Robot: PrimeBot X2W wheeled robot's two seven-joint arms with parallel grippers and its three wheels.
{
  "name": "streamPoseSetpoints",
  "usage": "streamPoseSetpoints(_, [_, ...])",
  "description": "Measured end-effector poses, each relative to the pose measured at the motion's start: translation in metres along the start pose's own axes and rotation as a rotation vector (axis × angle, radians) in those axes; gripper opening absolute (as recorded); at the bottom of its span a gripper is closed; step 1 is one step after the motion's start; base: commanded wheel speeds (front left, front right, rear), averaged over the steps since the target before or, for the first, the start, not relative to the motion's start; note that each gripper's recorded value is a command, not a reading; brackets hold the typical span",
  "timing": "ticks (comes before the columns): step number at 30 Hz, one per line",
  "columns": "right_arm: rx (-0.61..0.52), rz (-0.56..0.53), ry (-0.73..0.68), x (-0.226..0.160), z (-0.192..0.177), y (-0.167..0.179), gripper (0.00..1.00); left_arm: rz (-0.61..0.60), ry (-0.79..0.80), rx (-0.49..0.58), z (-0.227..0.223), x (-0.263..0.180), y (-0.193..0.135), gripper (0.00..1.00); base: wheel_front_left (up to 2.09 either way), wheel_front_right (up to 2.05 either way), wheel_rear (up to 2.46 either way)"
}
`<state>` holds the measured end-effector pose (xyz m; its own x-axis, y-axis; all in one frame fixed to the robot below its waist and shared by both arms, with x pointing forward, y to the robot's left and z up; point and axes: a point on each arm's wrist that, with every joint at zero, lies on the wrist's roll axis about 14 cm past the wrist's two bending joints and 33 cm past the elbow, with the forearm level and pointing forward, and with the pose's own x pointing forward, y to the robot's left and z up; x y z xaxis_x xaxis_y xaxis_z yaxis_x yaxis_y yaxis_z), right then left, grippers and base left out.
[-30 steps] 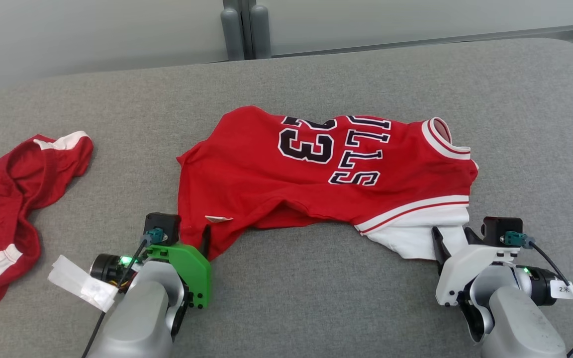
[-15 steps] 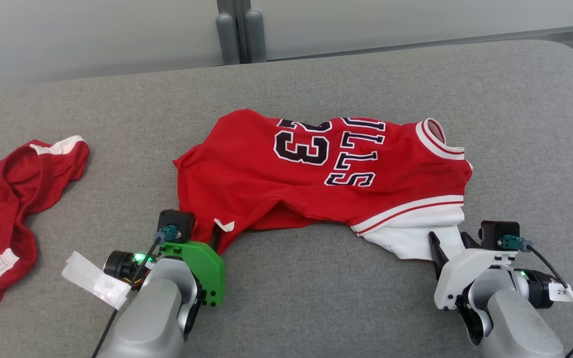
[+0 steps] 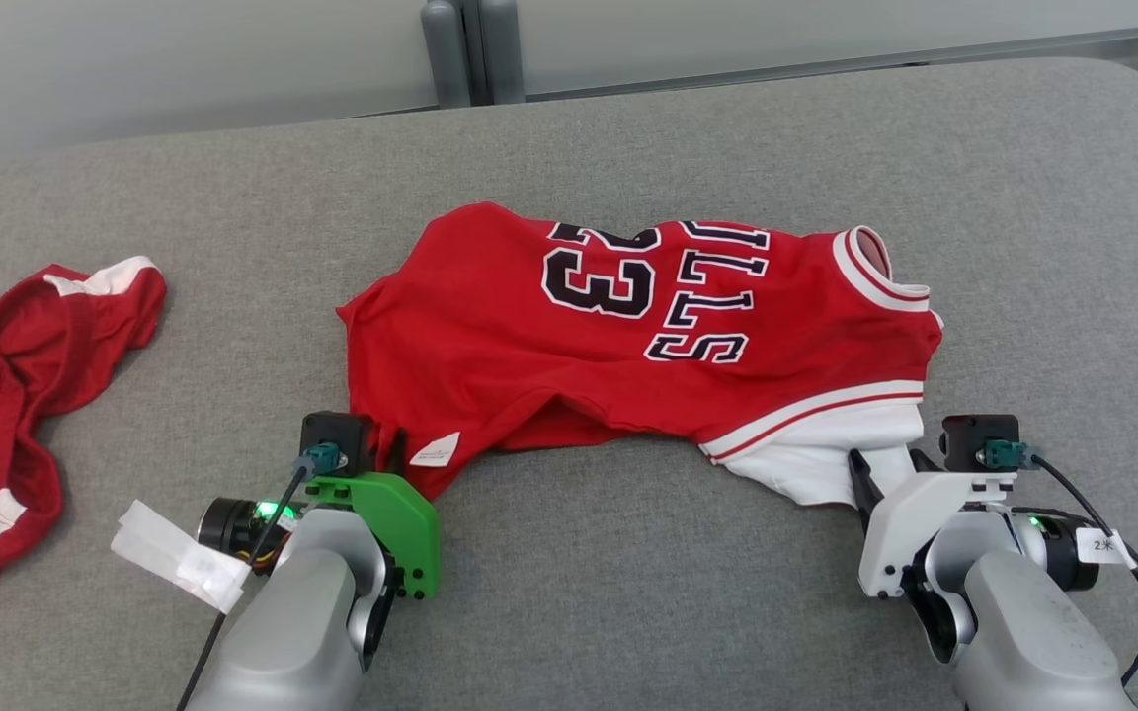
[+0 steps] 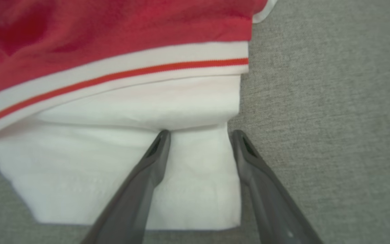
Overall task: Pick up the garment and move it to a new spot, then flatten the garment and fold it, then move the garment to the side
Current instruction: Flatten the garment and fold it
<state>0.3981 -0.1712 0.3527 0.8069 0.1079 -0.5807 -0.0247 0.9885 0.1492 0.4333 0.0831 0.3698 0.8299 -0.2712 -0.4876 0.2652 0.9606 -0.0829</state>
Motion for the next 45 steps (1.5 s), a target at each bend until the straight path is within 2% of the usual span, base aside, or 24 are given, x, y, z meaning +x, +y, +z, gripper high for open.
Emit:
streamPoseSetpoints(1, [-0.005, 0.002, 0.010, 0.000, -0.001, 0.001, 0.23, 0.002, 0.001, -0.001, 0.000, 0.000, 0.001, 0.00, 0.00, 0.00, 0.00])
streamPoseSetpoints(2, [-0.004, 0.004, 0.021, 0.000, -0.003, 0.001, 0.00, 0.005, -0.002, -0.002, 0.000, -0.001, 0.001, 0.00, 0.00, 0.00, 0.00])
streamPoseSetpoints(8, [0.004, -0.004, 0.038, -0.001, -0.005, 0.001, 0.00, -0.004, -0.020, -0.024, 0.003, -0.002, 0.001, 0.00, 0.00, 0.00, 0.00])
streamPoseSetpoints(14, [0.032, -0.013, -0.061, -0.011, 0.010, -0.002, 0.00, -0.030, -0.143, -0.071, 0.033, -0.003, -0.006, 0.00, 0.00, 0.00, 0.00])
streamPoseSetpoints(17, [0.065, 0.007, -0.155, -0.019, 0.032, 0.003, 0.00, -0.056, -0.238, -0.128, 0.061, -0.006, -0.012, 0.00, 0.00, 0.00, 0.00])
streamPoseSetpoints(25, [0.050, 0.040, -0.542, -0.071, 0.154, 0.009, 0.00, -0.163, -0.500, -0.288, 0.144, -0.034, -0.028, 0.00, 0.00, 0.00, 0.00])
streamPoseSetpoints(29, [0.017, 0.056, -0.683, -0.106, 0.204, 0.015, 0.00, -0.248, -0.547, -0.361, 0.176, -0.045, -0.040, 0.00, 0.00, 0.00, 0.00])
streamPoseSetpoints(36, [-0.109, 0.071, -0.886, -0.154, 0.295, 0.023, 0.00, -0.391, -0.601, -0.446, 0.237, -0.059, -0.047, 0.00, 0.00, 0.00, 0.00])
streamPoseSetpoints(38, [-0.133, 0.075, -0.916, -0.158, 0.315, 0.024, 0.00, -0.422, -0.590, -0.448, 0.250, -0.057, -0.046, 0.00, 0.00, 0.00, 0.00])
streamPoseSetpoints(41, [-0.149, 0.118, -0.905, -0.143, 0.336, 0.035, 0.00, -0.425, -0.580, -0.480, 0.268, -0.046, -0.039, 0.00, 0.00, 0.00, 0.00])
streamPoseSetpoints(45, [-0.085, 0.150, -0.916, -0.118, 0.363, 0.036, 0.00, -0.427, -0.616, -0.543, 0.297, -0.027, -0.028, 0.00, 0.00, 0.00, 0.00])
